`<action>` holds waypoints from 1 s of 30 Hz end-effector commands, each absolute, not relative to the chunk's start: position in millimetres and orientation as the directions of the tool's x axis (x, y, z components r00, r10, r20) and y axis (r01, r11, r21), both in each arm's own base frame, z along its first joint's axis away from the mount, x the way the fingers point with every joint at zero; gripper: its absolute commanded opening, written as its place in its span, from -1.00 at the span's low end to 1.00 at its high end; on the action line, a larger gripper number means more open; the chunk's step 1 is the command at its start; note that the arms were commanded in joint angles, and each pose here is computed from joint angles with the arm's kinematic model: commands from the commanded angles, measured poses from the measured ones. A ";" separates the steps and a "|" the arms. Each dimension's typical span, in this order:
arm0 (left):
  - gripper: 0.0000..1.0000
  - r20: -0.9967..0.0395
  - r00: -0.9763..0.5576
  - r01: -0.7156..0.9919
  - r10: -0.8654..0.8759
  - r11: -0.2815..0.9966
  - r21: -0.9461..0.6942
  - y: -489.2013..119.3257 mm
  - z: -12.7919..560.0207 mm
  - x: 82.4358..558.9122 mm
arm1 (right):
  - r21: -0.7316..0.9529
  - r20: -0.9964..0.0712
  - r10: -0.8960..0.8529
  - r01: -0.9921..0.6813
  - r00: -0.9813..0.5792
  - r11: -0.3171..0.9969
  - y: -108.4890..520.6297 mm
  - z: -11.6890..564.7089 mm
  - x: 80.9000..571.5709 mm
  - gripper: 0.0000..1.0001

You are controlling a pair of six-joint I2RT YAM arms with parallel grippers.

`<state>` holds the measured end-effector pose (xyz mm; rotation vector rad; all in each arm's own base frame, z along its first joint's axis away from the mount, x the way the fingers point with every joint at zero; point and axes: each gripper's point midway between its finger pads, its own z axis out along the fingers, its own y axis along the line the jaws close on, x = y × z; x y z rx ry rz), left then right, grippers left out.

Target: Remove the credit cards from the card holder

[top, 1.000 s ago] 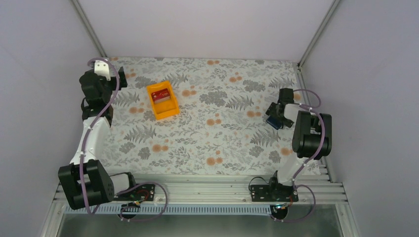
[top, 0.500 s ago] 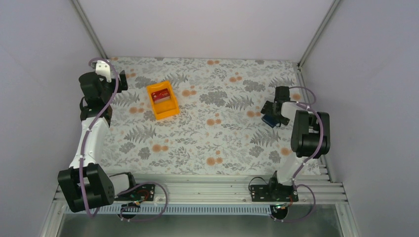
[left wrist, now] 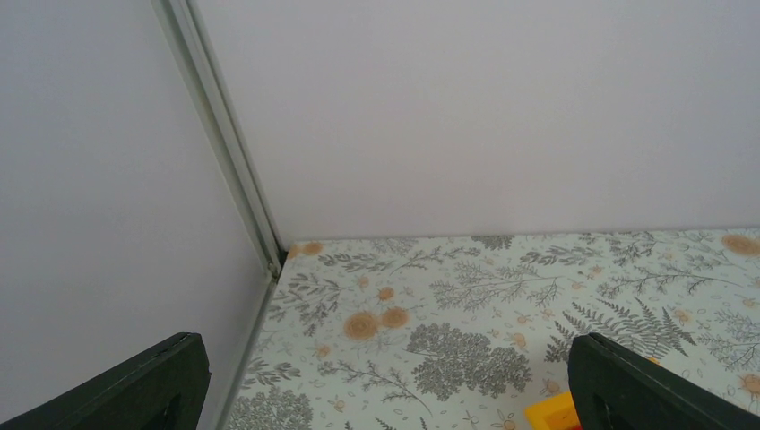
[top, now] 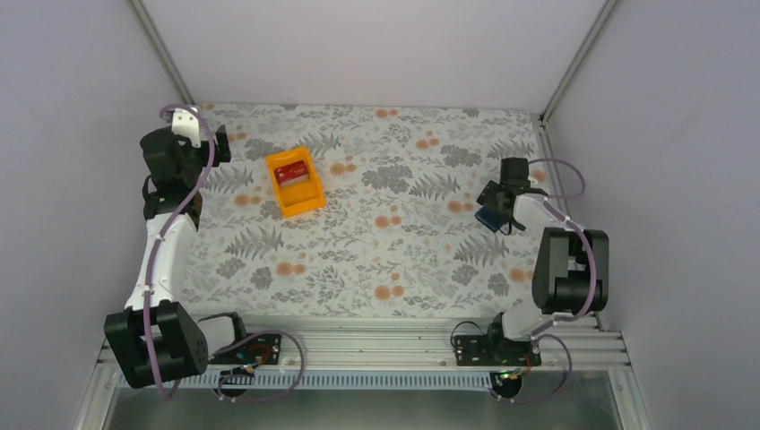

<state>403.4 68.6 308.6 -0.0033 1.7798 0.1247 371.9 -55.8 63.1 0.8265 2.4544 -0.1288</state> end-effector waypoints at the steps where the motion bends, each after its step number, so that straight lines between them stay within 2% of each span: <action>1: 1.00 -0.981 -0.177 -0.061 0.084 0.993 0.096 66.6 326.0 401.5 | 0.157 -0.481 0.590 0.599 -0.648 0.786 -41.6 52.7 365.2 0.99; 7: 1.00 -0.981 -0.173 -0.063 0.083 0.993 0.095 66.5 327.4 400.2 | 0.168 -0.431 0.605 0.599 -0.670 0.783 -34.8 33.0 369.6 1.00; 15: 1.00 -0.981 -0.176 -0.065 0.080 0.994 0.092 67.1 326.3 401.3 | 0.077 -0.370 0.577 0.595 -0.728 0.800 -38.1 -6.0 358.5 0.98; 17: 1.00 -0.982 -0.171 -0.067 0.080 0.993 0.092 67.2 328.9 400.7 | 0.078 -0.371 0.569 0.586 -0.734 0.807 -37.6 -6.5 360.5 0.86; 21: 1.00 -0.981 -0.175 -0.063 0.082 0.994 0.095 66.5 329.4 399.8 | 0.105 -0.382 0.540 0.546 -0.750 0.831 -31.5 1.4 370.2 0.44; 25: 1.00 -0.979 -0.187 -0.050 0.080 0.995 0.091 64.2 328.3 399.0 | 0.125 -0.414 0.471 0.463 -0.779 0.877 -14.5 16.8 384.2 0.24; 30: 1.00 -0.971 -0.225 -0.006 0.080 0.996 0.084 56.8 330.5 397.2 | 0.191 -0.470 0.364 0.310 -0.804 0.932 33.9 50.0 409.5 0.13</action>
